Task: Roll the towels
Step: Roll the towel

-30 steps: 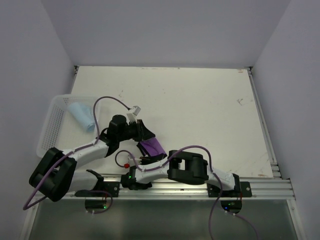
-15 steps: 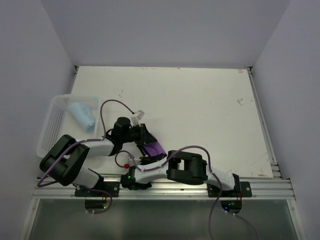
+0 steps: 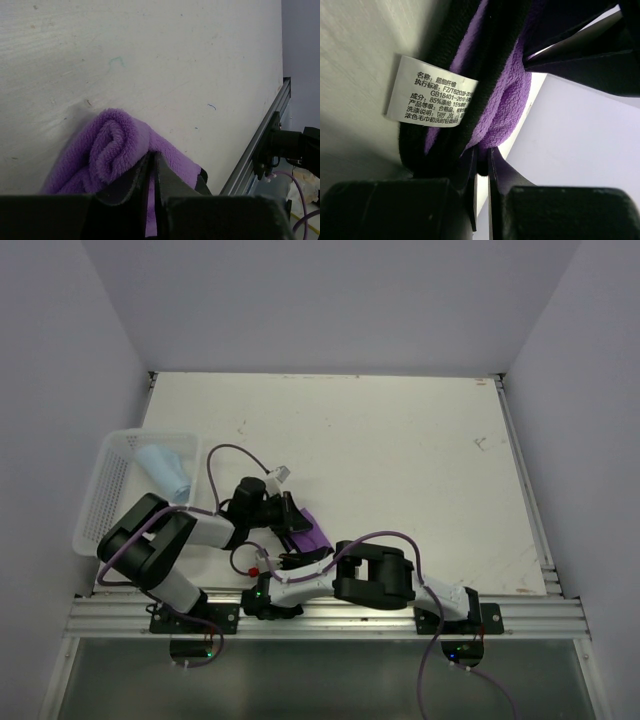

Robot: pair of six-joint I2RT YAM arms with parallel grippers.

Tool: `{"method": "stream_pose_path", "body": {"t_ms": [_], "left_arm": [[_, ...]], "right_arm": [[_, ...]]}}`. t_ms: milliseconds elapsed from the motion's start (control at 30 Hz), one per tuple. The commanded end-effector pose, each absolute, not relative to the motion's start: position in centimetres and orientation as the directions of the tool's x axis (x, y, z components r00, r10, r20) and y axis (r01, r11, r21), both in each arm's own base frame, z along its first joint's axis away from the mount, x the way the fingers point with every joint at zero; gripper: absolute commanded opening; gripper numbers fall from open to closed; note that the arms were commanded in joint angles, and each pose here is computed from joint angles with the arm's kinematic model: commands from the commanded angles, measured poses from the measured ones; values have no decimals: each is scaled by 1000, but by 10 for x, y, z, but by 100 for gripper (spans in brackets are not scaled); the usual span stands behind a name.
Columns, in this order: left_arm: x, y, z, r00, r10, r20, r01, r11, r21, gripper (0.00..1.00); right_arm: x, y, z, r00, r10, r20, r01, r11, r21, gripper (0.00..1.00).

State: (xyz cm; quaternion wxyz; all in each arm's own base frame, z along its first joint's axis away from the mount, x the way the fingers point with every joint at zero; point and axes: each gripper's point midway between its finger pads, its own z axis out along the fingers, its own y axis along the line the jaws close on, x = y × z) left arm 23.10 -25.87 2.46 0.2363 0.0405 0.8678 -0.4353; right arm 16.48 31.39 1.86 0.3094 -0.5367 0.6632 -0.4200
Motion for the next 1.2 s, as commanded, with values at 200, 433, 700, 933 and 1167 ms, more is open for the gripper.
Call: {"method": "stream_pose_path", "body": {"t_ms": [200,433,700,933,1167], "left_arm": [[222,-236,-19,-911,-140,-389,168,734,-658,11],[223,-233,-28,-915,-148,-375,143,750,-645,9],[224,-232,-29,-914,-150,-376,139,757,-639,8],[224,-230,-32,-915,-146,-376,136,765,-630,8],[224,-228,-34,-916,-144,-375,132,774,-619,8]], "right_arm": [[141,319,-36,-394,-911,-123,-576,349,-739,19],[140,318,-8,-407,-890,-206,-565,422,-709,31],[135,316,13,-428,-853,-299,-563,510,-650,34],[135,323,30,-441,-810,-387,-554,585,-592,42],[137,321,51,-440,-774,-455,-531,633,-563,45]]}}
